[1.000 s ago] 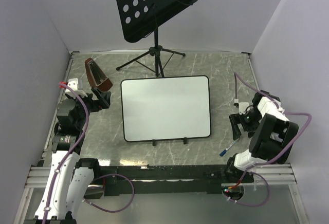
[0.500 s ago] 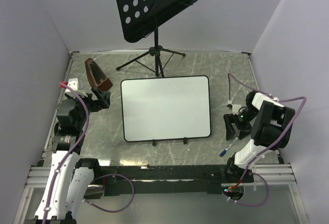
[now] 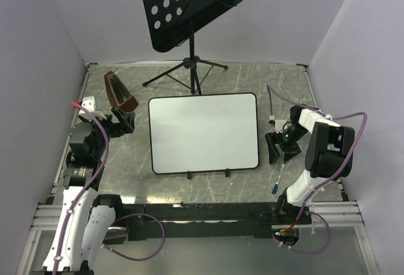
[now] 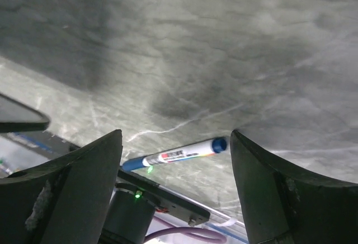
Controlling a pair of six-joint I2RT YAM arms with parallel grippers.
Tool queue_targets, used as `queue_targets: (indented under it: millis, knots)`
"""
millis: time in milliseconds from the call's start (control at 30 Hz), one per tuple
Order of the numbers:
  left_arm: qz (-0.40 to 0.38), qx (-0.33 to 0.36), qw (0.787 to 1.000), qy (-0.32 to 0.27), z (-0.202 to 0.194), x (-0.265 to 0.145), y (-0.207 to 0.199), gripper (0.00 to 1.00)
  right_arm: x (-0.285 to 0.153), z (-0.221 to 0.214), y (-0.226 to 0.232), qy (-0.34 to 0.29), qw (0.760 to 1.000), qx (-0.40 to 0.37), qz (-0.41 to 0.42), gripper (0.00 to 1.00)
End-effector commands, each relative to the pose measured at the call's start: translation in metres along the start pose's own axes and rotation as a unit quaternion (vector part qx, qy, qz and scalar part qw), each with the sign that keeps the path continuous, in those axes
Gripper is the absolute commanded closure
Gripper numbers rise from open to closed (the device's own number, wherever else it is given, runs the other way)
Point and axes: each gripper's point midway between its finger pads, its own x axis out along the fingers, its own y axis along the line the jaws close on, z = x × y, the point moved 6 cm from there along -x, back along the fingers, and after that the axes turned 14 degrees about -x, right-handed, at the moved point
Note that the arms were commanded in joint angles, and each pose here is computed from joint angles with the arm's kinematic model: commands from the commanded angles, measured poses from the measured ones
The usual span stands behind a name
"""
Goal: Write a sentence on the whiteboard
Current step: Pick up the whiteboard marker at the center of the board.
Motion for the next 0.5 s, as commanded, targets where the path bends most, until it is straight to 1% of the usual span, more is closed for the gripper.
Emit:
queue_targets:
  millis: [0, 67, 100, 233, 467]
  knots:
    - [-0.009, 0.008, 1.000, -0.024, 0.009, -0.001, -0.004, 0.03, -0.017, 0.000, -0.008, 0.001, 0.998, 0.005, -0.063, 0.17]
    - [-0.010, 0.008, 1.000, -0.027, 0.010, -0.002, -0.004, 0.03, -0.019, -0.013, -0.007, 0.023, 0.996, 0.007, -0.087, 0.18]
    - [-0.011, 0.008, 0.999, -0.029, 0.011, -0.003, -0.005, 0.03, -0.016, -0.021, -0.003, 0.035, 0.996, 0.009, -0.085, 0.19]
    - [-0.016, 0.008, 0.999, -0.036, 0.013, -0.006, -0.007, 0.03, -0.017, -0.034, 0.002, 0.050, 0.994, 0.008, -0.094, 0.23]
    - [-0.015, 0.009, 0.999, -0.046, 0.015, -0.009, -0.008, 0.03, -0.009, -0.031, 0.009, 0.065, 0.997, 0.006, -0.034, 0.29]
